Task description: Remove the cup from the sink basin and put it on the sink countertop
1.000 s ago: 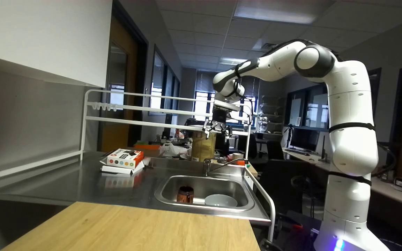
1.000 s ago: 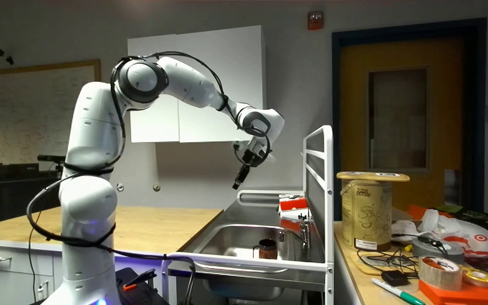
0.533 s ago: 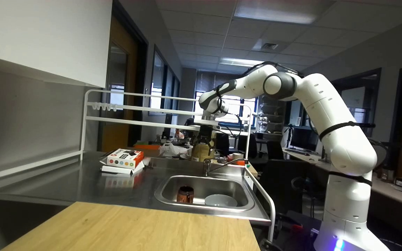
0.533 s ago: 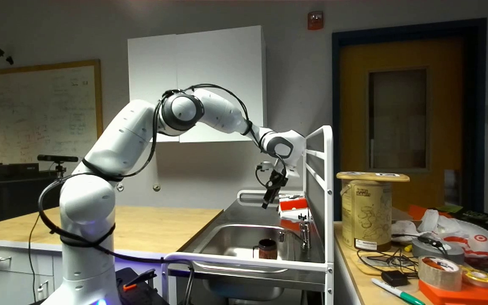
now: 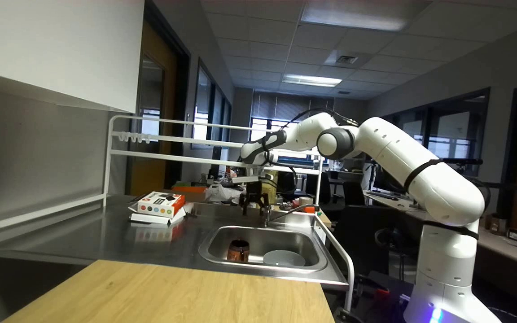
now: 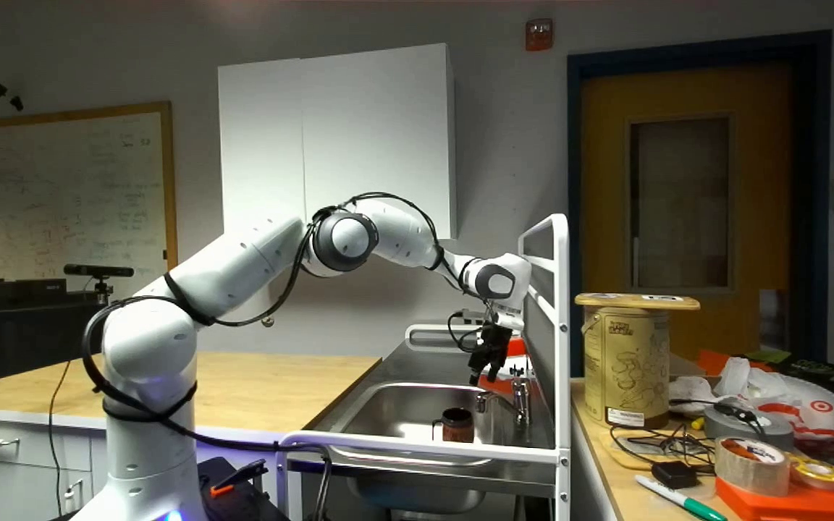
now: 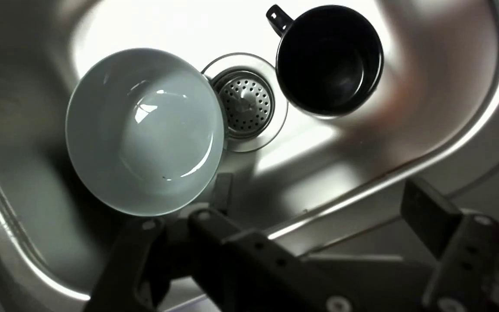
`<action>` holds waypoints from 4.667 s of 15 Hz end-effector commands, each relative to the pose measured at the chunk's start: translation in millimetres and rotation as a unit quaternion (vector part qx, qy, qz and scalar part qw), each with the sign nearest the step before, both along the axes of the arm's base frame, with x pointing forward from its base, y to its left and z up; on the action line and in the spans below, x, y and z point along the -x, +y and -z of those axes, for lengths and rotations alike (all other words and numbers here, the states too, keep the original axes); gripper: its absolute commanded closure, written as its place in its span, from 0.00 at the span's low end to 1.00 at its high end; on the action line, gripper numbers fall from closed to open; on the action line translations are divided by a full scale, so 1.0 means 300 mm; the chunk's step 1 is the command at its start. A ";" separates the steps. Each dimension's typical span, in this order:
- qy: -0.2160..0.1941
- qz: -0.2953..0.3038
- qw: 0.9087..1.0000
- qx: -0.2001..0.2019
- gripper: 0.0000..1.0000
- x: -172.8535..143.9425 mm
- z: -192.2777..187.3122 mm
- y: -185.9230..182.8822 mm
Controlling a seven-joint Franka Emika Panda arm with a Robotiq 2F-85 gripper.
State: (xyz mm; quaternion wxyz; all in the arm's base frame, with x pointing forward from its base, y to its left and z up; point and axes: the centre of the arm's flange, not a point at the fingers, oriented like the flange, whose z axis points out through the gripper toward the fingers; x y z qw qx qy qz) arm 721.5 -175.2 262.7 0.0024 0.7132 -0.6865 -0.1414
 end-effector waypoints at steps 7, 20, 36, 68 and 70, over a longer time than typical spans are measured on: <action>0.070 -0.014 0.997 0.012 0.00 -0.078 -0.013 0.111; 0.108 -0.011 0.994 0.020 0.00 0.027 0.304 0.298; 0.100 -0.024 0.991 0.080 0.93 0.023 0.469 0.522; -0.097 0.082 0.987 0.096 0.94 0.457 -0.152 0.652; -0.110 0.071 0.985 0.111 0.94 0.411 -0.231 0.741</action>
